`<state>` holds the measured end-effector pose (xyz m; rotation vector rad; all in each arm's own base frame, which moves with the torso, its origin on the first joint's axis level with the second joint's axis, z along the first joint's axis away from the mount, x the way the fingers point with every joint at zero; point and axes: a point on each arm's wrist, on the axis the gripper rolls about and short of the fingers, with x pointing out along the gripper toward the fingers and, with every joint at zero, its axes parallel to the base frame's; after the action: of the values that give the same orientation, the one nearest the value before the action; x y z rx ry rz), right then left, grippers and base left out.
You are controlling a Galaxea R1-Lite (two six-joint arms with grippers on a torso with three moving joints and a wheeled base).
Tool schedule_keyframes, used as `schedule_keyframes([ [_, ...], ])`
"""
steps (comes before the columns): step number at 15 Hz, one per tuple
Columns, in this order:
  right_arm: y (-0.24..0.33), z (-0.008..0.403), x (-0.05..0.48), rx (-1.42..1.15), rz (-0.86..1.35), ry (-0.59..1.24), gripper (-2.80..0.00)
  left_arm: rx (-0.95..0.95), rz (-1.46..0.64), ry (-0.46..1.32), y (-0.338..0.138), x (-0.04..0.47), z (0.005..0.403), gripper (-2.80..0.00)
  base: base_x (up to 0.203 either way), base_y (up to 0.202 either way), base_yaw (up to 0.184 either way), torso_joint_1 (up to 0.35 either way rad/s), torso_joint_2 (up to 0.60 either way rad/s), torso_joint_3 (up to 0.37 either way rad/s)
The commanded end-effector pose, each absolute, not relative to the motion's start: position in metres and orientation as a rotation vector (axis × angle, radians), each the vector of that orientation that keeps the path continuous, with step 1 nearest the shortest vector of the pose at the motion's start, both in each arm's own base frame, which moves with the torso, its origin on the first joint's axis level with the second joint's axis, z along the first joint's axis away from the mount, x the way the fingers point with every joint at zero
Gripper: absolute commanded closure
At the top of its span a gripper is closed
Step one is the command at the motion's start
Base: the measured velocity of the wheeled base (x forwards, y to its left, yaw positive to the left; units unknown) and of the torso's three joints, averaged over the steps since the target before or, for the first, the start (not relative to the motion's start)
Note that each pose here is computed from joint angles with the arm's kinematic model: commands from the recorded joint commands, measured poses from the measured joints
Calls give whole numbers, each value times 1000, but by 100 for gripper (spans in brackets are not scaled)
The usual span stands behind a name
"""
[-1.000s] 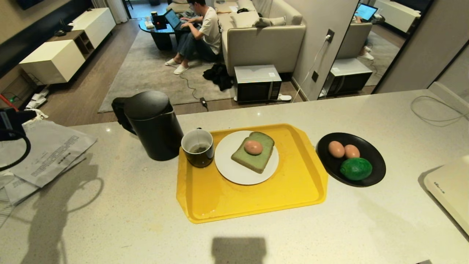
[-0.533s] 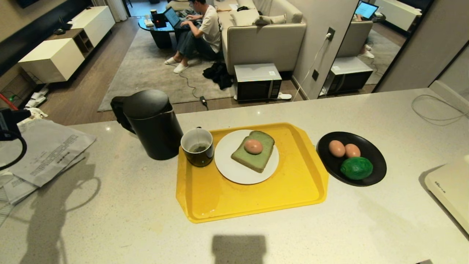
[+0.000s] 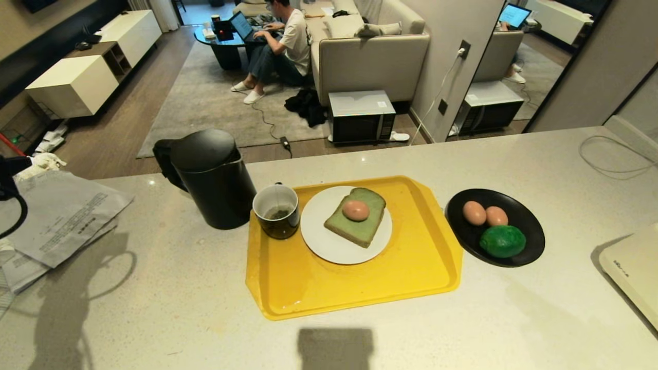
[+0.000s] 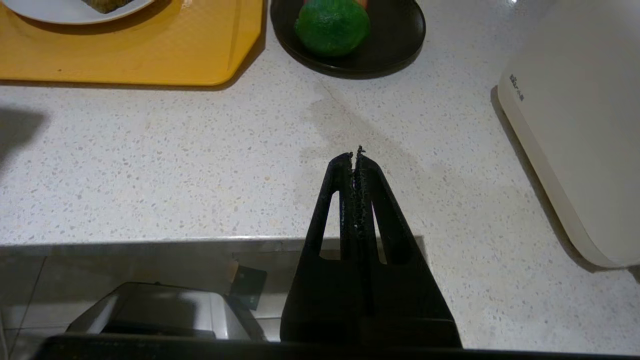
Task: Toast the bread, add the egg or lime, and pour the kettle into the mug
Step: Pick up the kettle
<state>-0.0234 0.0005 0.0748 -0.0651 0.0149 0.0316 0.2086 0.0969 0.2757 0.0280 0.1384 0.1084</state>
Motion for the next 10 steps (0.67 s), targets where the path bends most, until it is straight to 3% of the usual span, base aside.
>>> schedule_keyframes([
  [1, 1, 75, -23, -66, 33, 16, 0, 29, 111, 133, 96, 205, 277, 0, 100, 0, 2, 0, 4, -3],
  [8, 1, 75, -23, -66, 33, 16, 0, 35, 107, 183, 110, 214, 263, 0, 0, 0, 0, 4, 1, 0],
  [10, 1, 75, -23, -66, 33, 16, 0, 92, 9, 216, 129, 221, 248, 0, 0, 0, 0, 0, 0, 0],
])
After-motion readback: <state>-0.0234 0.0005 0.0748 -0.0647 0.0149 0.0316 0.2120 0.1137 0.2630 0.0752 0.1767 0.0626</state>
